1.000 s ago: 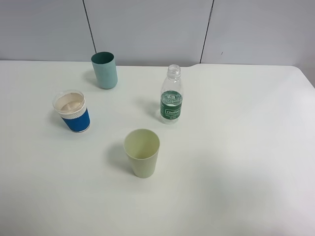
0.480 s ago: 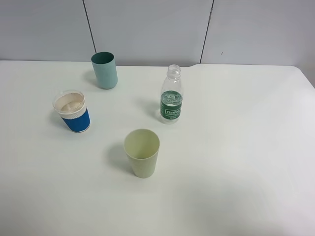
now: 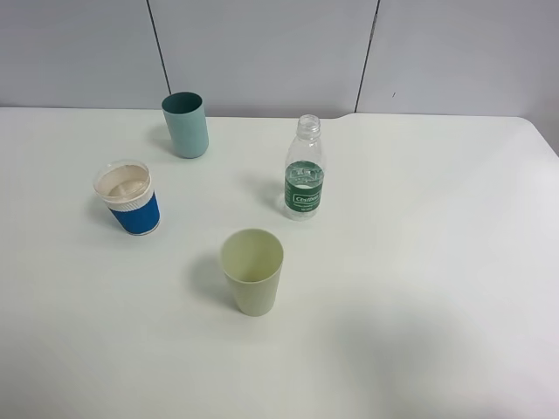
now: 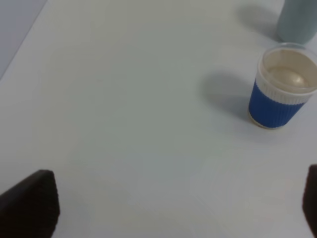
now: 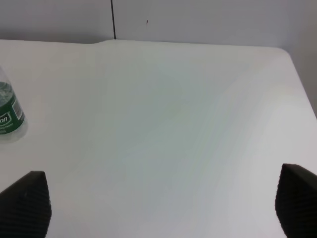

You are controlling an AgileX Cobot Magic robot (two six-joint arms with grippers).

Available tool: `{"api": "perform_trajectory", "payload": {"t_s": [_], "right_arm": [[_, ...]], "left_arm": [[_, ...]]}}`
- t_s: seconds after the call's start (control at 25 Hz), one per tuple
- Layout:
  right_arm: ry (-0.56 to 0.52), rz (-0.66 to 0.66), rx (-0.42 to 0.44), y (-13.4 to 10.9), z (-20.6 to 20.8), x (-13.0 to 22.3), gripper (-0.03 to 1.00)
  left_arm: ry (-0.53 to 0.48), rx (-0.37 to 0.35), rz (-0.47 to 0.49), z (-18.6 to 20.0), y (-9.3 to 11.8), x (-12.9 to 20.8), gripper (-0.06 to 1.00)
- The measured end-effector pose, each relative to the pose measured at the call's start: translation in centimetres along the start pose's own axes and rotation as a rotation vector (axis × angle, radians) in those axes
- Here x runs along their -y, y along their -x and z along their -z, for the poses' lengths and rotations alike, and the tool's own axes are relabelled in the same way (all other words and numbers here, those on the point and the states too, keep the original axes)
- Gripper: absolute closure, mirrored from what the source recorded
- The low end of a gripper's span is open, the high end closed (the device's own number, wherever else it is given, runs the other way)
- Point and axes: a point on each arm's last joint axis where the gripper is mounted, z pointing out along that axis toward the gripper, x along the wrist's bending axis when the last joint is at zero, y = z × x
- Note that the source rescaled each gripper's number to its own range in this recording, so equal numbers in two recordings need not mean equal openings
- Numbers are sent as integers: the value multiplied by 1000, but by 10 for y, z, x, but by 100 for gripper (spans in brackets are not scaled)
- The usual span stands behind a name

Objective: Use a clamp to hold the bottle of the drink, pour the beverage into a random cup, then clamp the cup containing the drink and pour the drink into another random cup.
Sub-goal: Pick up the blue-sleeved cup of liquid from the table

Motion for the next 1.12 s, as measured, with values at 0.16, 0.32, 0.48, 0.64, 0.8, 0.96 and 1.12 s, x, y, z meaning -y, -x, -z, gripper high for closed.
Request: {"api": "perform_trajectory", "payload": {"t_s": [0.16, 0.32, 0.48, 0.64, 0.8, 0.96, 1.12], "right_arm": [[-87, -22, -7, -1, -9, 13, 20], [-101, -50, 16, 1, -10, 15, 20], [-102, -100, 32, 3, -10, 15, 20], [-102, -110, 32, 3, -10, 15, 20], [-102, -111, 32, 3, -10, 15, 20], [-102, -111, 32, 3, -10, 15, 20], [-104, -97, 51, 4, -10, 15, 20]], "left_arm": [[0, 0, 0, 0, 0, 0, -6], [0, 0, 0, 0, 0, 0, -6], [0, 0, 0, 0, 0, 0, -6], [0, 0, 0, 0, 0, 0, -6], [0, 0, 0, 0, 0, 0, -6], [0, 0, 0, 0, 0, 0, -6], [0, 0, 0, 0, 0, 0, -6]]}}
